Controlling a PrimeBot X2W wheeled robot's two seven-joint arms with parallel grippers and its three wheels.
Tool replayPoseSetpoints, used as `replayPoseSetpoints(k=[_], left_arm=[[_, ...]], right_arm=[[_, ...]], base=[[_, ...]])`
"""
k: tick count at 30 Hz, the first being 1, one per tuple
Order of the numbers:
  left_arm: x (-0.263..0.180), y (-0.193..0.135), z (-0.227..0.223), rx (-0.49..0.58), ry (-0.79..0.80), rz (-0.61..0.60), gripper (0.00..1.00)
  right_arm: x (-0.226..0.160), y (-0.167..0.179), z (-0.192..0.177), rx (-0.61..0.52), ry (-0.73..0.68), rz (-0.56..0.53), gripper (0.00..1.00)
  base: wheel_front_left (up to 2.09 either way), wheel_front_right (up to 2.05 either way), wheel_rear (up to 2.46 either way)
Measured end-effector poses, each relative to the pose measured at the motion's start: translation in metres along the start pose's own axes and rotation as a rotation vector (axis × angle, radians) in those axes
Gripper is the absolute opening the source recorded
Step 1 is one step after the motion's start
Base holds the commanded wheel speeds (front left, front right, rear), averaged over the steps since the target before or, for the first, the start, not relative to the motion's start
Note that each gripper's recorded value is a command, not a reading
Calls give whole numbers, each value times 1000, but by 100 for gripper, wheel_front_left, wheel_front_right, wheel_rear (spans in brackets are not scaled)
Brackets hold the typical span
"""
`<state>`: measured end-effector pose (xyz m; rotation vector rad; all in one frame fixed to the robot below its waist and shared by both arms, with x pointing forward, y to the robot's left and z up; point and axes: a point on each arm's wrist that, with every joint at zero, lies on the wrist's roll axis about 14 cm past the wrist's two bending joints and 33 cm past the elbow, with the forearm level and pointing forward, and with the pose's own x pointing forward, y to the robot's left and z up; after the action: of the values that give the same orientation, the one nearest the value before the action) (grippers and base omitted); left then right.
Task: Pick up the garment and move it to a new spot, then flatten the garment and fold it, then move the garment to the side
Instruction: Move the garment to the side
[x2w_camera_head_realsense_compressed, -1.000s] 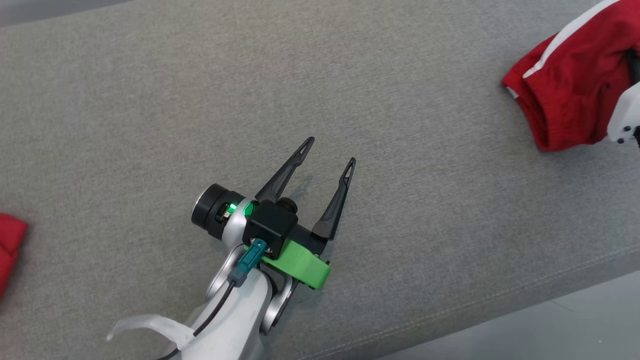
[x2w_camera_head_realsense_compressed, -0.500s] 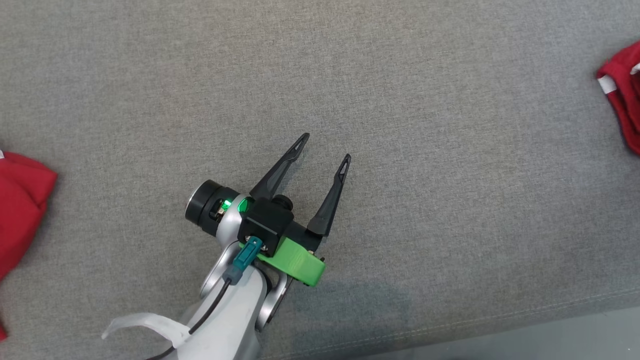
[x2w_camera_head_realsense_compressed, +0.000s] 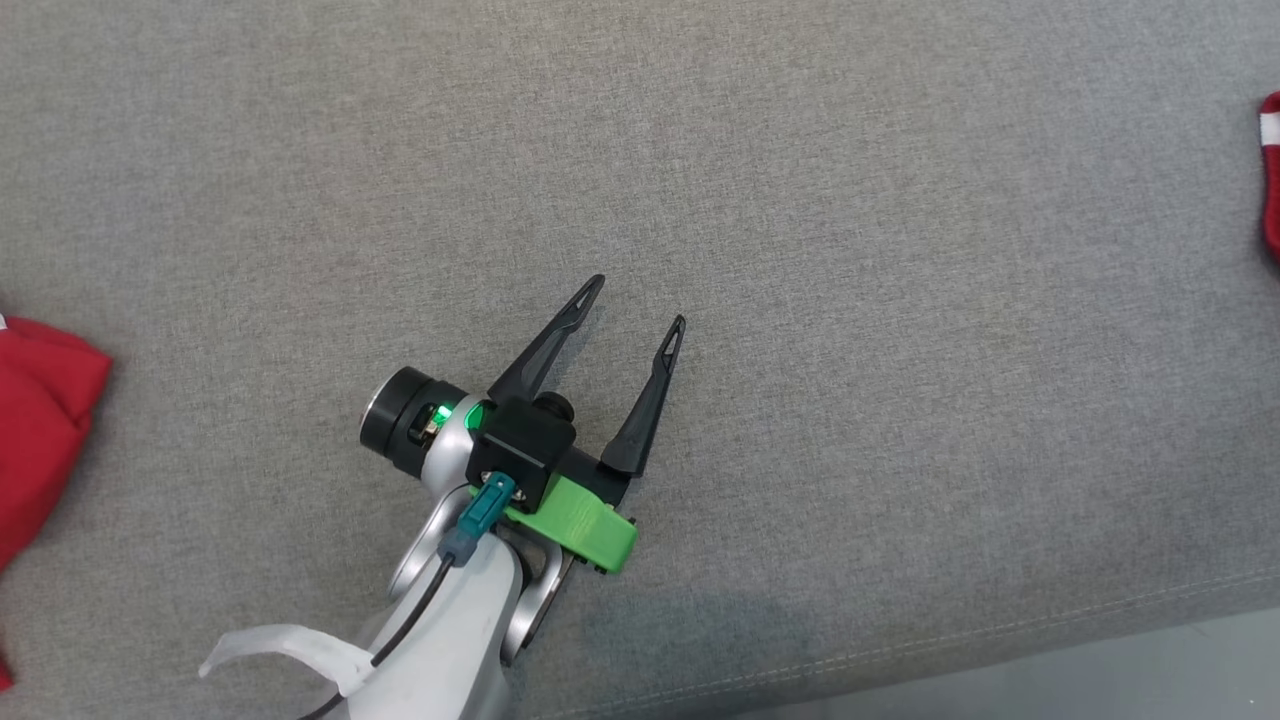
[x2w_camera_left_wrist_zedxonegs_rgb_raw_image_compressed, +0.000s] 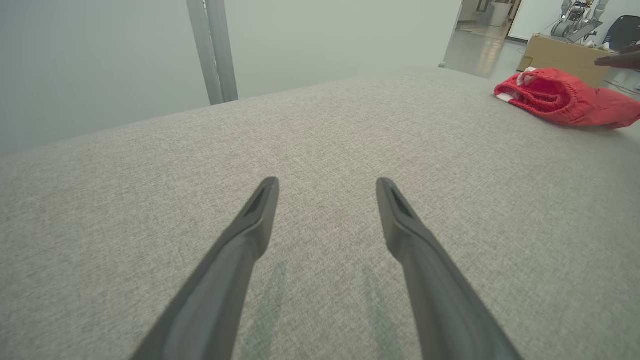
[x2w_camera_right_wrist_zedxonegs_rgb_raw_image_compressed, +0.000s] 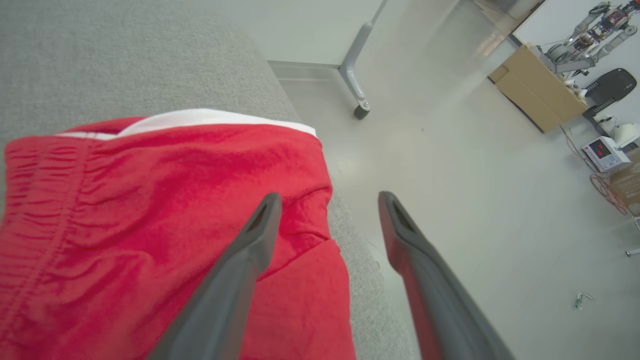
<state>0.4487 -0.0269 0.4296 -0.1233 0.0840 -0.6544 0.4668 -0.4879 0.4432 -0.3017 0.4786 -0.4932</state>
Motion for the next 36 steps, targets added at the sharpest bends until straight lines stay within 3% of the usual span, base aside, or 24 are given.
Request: replayPoseSetpoints(k=[4,12,19,29,36], left_arm=[[-2,0,4,-1,-6,8,100],[-13,13,23,19,-37,86,100],[-43,45,34,31,-41,247,100],[-106,83,35,44,-17,458,100],[-156,103,33,50,-2,600,100]], right_arm=[[-1,11,20,-4,-83,14,100],[-30,124,82,43,-322,229,100],[-95,203,89,120,-415,444,100],[-164,234,60,236,-405,579,100],[-204,241,61,270,-445,630,100]], base=[[0,0,0],[0,0,0],[0,0,0],[0,0,0],[0,0,0]])
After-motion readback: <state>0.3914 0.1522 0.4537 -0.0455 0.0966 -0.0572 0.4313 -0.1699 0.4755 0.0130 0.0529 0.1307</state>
